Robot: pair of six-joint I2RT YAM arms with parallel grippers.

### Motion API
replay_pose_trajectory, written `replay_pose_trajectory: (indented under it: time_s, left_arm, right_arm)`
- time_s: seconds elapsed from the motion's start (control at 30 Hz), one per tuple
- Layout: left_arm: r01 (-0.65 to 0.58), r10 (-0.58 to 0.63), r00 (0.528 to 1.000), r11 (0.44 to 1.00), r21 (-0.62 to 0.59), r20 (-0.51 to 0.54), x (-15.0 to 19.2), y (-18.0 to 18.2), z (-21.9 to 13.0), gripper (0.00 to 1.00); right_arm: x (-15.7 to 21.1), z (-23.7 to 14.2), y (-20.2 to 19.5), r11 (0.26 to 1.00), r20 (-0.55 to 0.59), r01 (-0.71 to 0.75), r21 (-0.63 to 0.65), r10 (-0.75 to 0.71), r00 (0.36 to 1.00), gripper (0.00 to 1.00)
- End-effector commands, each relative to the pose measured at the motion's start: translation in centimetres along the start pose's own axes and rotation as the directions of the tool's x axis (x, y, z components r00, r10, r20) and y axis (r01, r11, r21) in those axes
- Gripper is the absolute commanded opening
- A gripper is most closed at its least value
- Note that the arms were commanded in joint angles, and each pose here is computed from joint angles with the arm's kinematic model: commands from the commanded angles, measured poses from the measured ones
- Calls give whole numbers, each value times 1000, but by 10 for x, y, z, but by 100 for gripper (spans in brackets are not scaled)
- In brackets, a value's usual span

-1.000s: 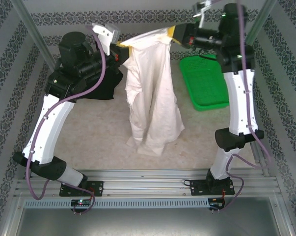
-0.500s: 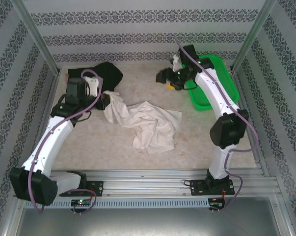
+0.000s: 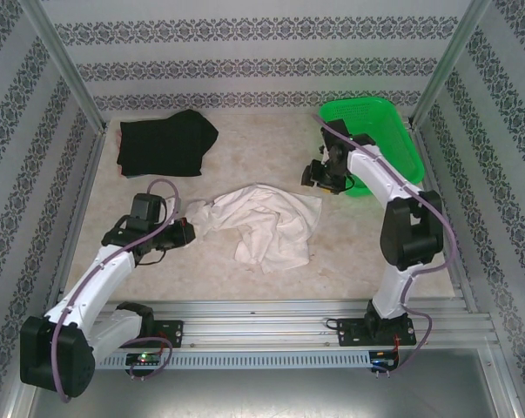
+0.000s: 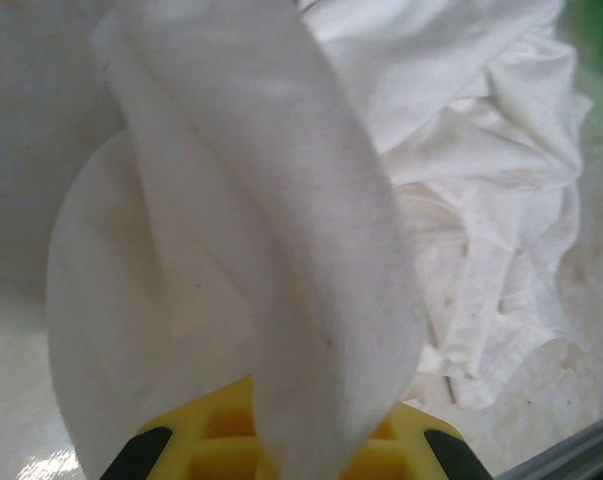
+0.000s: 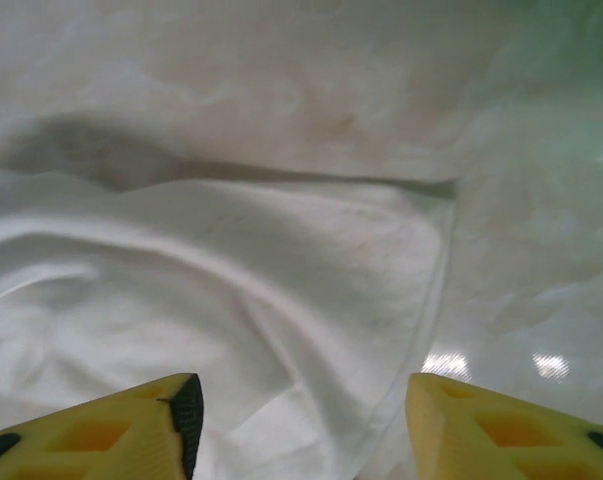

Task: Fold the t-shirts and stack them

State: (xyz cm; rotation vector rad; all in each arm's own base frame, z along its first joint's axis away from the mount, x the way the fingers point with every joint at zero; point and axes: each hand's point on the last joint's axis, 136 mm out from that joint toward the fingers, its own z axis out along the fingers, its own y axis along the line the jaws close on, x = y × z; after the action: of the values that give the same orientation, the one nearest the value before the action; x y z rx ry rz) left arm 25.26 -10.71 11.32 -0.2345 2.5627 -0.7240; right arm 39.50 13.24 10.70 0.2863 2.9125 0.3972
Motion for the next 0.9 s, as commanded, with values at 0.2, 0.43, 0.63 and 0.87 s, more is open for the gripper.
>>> replay_pose_trajectory:
  time_s: [0.2,0.43,0.63,0.87]
  left_arm:
    - [166,-171,985,969,-185,-7,14,38,9,42]
    - [138,-115,980,981,-137,160,-34,9,-32,73]
    - [154,-112,970,970,-189,217,-69,10,-59,80]
    - [106,-88,988,984,-145,128,-79,9,-37,79]
  right_arm:
    - [6,52,-36,976,-28,28,214,-23,999,49]
    - [-4,73,-41,965,-26,27,259,-21,999,46]
    - [-9,84,-43,954,-34,43,296,-34,999,34]
    - [-18,62,-37,962,53,45,271,-61,997,1]
